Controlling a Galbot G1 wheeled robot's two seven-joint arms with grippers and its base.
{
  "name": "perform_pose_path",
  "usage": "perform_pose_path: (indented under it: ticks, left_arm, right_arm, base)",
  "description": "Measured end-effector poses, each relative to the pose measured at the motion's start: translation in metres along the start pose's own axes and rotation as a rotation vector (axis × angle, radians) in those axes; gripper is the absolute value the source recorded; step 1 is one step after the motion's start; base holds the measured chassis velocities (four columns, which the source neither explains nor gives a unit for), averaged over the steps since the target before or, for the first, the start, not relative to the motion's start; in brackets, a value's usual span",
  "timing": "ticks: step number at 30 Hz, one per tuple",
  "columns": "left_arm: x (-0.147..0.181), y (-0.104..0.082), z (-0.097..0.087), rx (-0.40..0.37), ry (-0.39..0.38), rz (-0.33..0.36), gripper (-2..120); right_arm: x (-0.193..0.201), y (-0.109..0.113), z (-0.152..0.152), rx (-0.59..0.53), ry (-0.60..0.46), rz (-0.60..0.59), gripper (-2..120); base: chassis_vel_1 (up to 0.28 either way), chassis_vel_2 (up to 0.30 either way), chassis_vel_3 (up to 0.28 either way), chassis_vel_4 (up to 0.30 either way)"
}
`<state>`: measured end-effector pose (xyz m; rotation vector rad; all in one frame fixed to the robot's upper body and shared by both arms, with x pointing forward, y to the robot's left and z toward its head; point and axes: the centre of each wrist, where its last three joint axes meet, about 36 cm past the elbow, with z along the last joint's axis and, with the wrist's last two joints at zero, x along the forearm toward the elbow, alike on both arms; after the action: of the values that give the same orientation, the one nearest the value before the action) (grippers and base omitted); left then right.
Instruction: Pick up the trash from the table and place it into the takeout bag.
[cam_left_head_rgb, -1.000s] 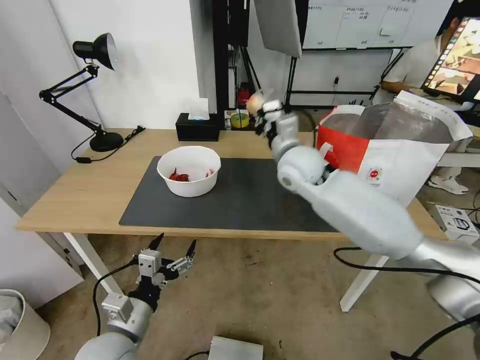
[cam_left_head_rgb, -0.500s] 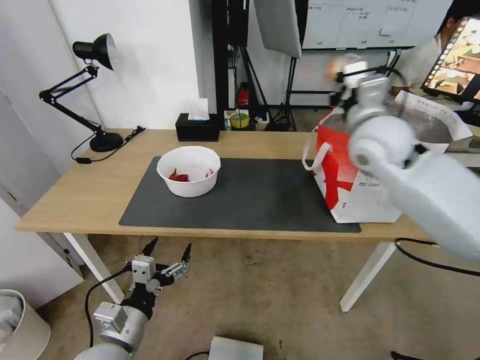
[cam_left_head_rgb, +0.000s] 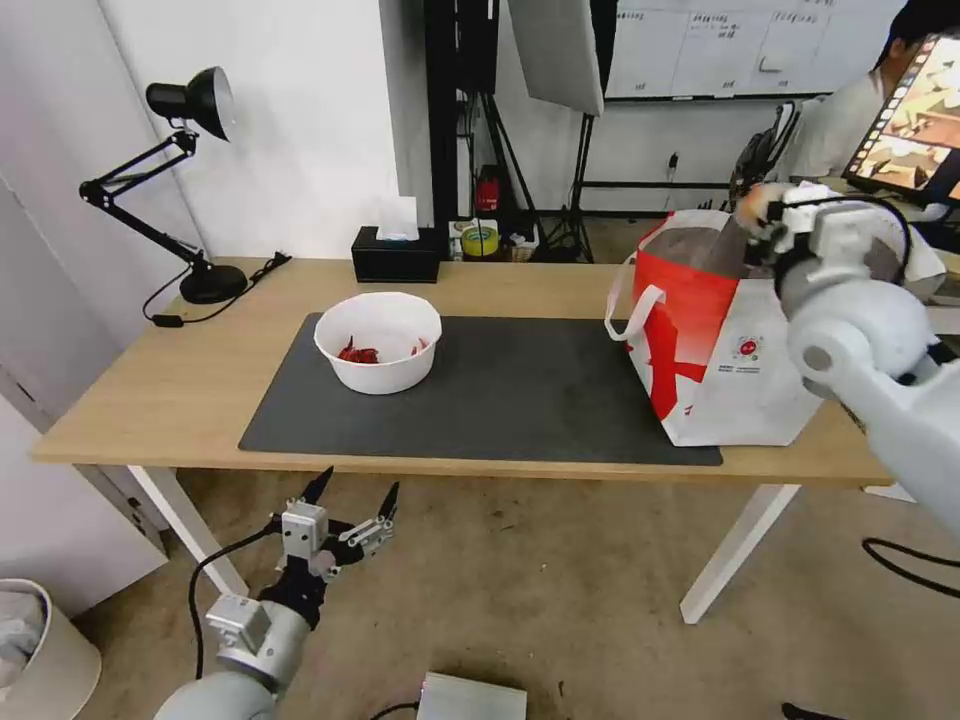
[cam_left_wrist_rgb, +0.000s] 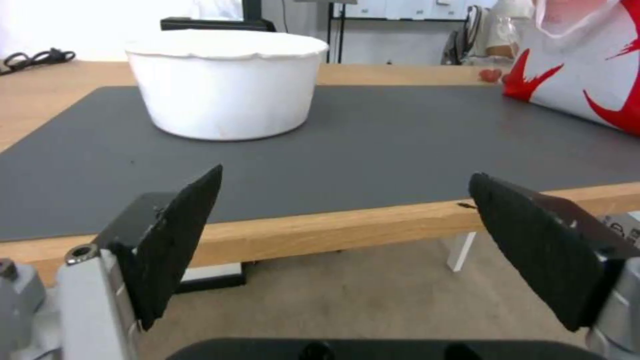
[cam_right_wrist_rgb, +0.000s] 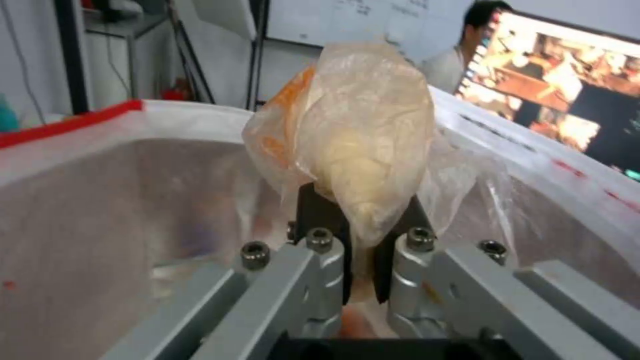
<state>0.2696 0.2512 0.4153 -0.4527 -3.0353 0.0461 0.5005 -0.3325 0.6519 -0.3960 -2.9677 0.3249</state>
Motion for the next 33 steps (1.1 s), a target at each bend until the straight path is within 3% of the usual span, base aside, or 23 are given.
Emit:
perform_pose_path:
  ticks: [2,11,26,33]
  left_arm:
    - [-0.001,0.0,0.0,0.0,0.0,0.004,100]
    - [-0.004,-0.002,0.001,0.008,0.0,0.015,100]
    - [-0.004,-0.004,-0.001,0.008,-0.003,0.022,100]
    - [-0.004,-0.004,-0.003,0.006,-0.008,0.025,100]
  right_arm:
    - [0.002,-0.002,0.0,-0.003,0.006,0.004,10]
    - [0.008,-0.019,-0.015,-0.009,0.087,-0.008,44]
    - [0.013,-0.025,-0.021,0.02,0.122,-0.026,98]
    - [0.013,-0.027,-0.021,0.015,0.115,-0.025,100]
  base:
    - [0.0,0.0,0.0,0.0]
    - [0.0,0.0,0.0,0.0]
    - [0.0,0.0,0.0,0.0]
    - [0.0,0.0,0.0,0.0]
